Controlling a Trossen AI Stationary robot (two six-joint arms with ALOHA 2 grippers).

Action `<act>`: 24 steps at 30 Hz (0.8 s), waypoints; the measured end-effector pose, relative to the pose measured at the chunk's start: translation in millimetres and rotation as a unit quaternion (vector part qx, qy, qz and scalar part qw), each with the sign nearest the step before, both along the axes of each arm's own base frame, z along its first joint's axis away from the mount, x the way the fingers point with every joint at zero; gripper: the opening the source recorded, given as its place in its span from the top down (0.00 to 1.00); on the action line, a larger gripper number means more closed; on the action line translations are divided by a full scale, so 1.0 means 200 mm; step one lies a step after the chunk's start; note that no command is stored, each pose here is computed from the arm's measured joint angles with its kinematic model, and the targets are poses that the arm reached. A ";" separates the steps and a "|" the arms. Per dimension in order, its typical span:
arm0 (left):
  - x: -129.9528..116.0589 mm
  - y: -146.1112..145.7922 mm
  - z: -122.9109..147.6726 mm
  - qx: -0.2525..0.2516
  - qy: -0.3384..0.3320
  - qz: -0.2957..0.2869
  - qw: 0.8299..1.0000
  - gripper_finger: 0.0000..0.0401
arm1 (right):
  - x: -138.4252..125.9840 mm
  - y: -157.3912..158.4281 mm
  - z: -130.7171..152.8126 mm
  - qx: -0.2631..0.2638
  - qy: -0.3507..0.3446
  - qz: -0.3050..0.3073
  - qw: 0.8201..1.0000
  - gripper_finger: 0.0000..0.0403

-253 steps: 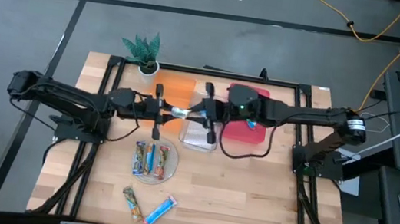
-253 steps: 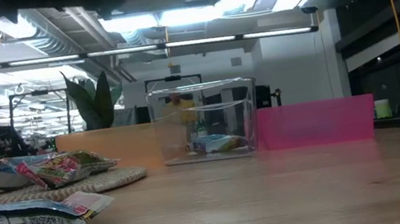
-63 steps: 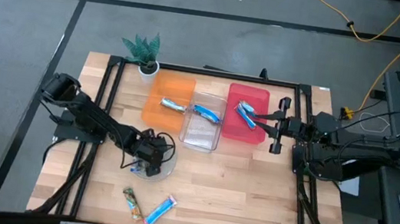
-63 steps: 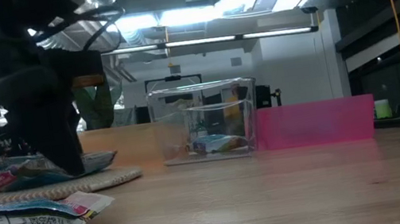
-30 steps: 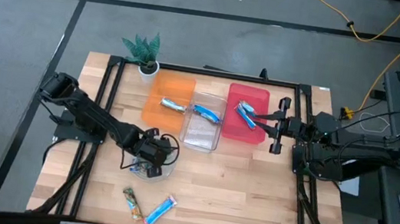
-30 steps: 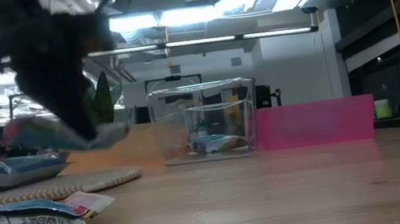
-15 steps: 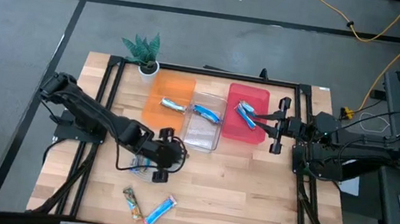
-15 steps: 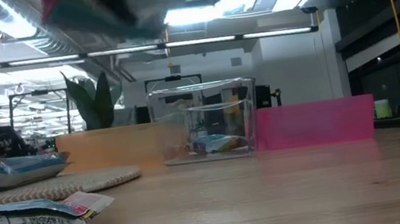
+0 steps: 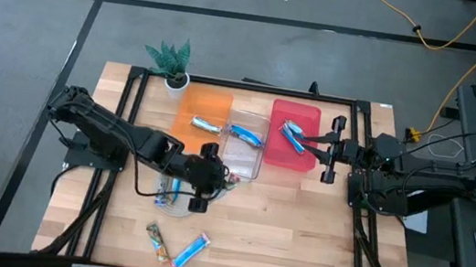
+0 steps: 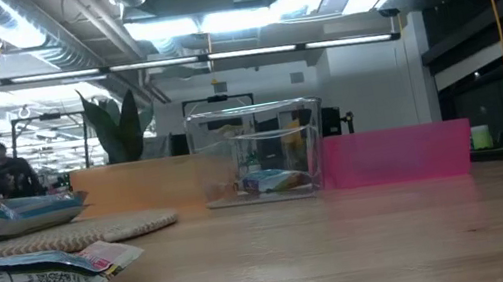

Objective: Pick and place Granola Bars by type
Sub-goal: Put the top red granola bar into the red bin

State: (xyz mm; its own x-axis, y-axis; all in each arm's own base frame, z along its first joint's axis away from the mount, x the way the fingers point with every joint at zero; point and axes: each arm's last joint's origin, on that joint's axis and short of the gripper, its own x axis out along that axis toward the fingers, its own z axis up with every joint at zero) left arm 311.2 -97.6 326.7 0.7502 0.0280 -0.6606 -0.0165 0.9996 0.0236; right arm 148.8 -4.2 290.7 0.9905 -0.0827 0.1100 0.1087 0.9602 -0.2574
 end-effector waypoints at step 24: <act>0.08 0.55 0.12 -0.007 -0.014 0.061 0.998 0.88 | 0.00 0.00 0.00 0.000 0.000 0.000 1.000 0.78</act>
State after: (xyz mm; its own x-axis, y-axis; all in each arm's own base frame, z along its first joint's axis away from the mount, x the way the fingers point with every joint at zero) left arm 327.2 12.9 351.2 0.7598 0.1105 -0.6407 -0.1384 0.9904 0.0068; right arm 148.8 -4.2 290.7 0.9905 -0.0826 0.1096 0.1085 0.9602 -0.2575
